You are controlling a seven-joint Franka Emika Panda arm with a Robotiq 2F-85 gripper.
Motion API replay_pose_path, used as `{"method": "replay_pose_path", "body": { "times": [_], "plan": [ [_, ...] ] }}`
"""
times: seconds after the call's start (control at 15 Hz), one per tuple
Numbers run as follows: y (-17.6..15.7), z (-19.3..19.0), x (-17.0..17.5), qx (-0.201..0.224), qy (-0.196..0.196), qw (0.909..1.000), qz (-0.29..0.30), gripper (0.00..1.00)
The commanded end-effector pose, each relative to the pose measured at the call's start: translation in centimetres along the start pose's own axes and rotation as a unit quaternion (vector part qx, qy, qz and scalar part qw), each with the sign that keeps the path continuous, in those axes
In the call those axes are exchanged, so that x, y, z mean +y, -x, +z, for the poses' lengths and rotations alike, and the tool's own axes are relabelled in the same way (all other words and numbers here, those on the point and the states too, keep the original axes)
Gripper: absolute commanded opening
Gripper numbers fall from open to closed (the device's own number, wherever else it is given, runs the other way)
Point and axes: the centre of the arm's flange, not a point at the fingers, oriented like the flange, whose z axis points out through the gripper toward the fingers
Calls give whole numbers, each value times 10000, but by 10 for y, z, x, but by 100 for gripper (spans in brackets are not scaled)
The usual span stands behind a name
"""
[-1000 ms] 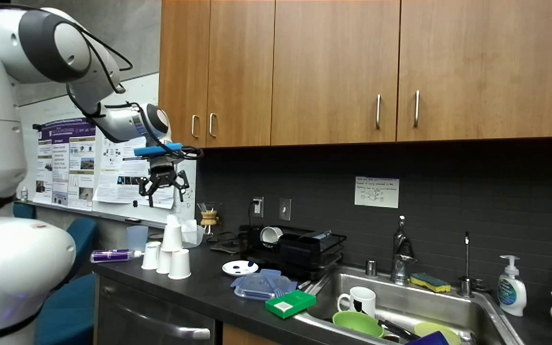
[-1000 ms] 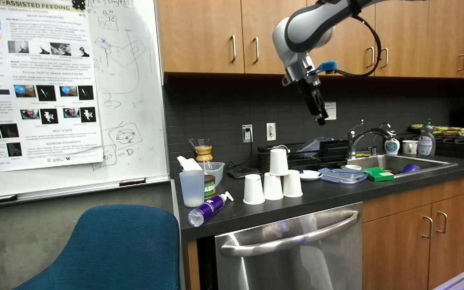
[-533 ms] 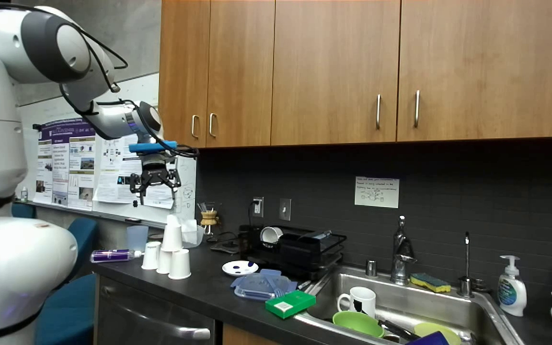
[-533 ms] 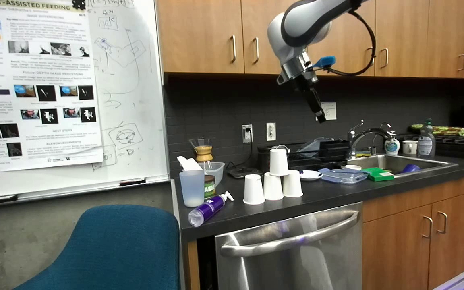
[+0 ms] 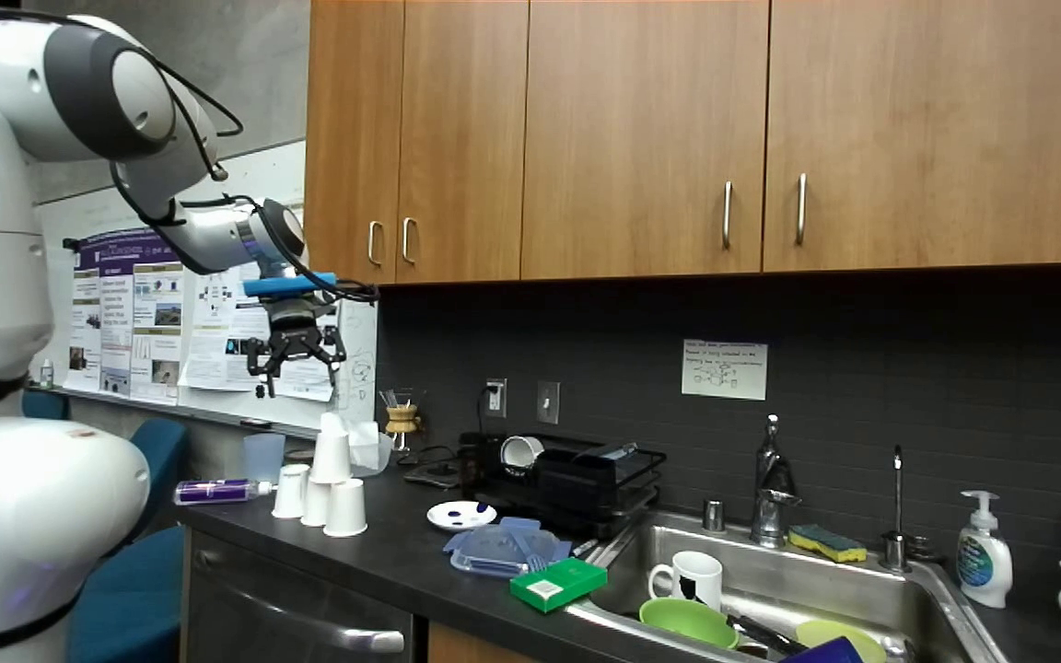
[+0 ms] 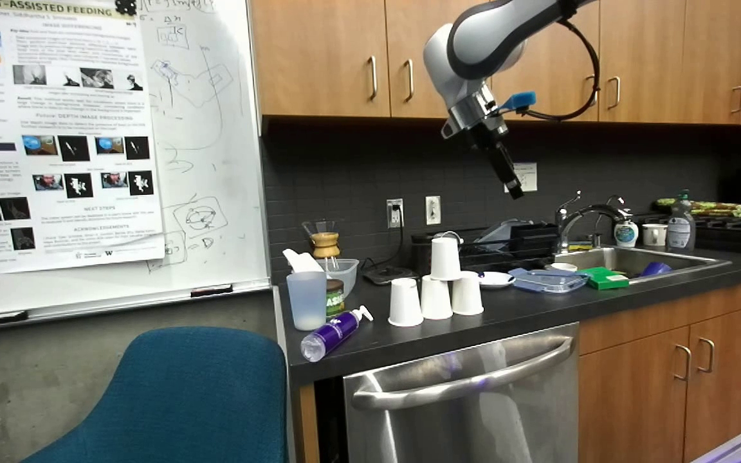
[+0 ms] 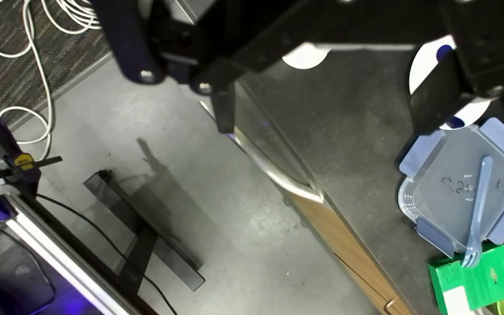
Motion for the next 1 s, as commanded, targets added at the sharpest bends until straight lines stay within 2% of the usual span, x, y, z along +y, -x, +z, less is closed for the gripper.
{"method": "replay_pose_path", "body": {
  "times": [0.0,0.2,0.33,0.4,0.93],
  "plan": [
    [5,6,5,-122,77,9999,87,100],
    [9,12,15,-183,131,9996,171,100],
    [14,17,20,-150,272,9985,444,100],
    [6,13,17,-175,136,9994,250,100],
    [7,17,21,-193,171,9990,371,100]
  ]
}}
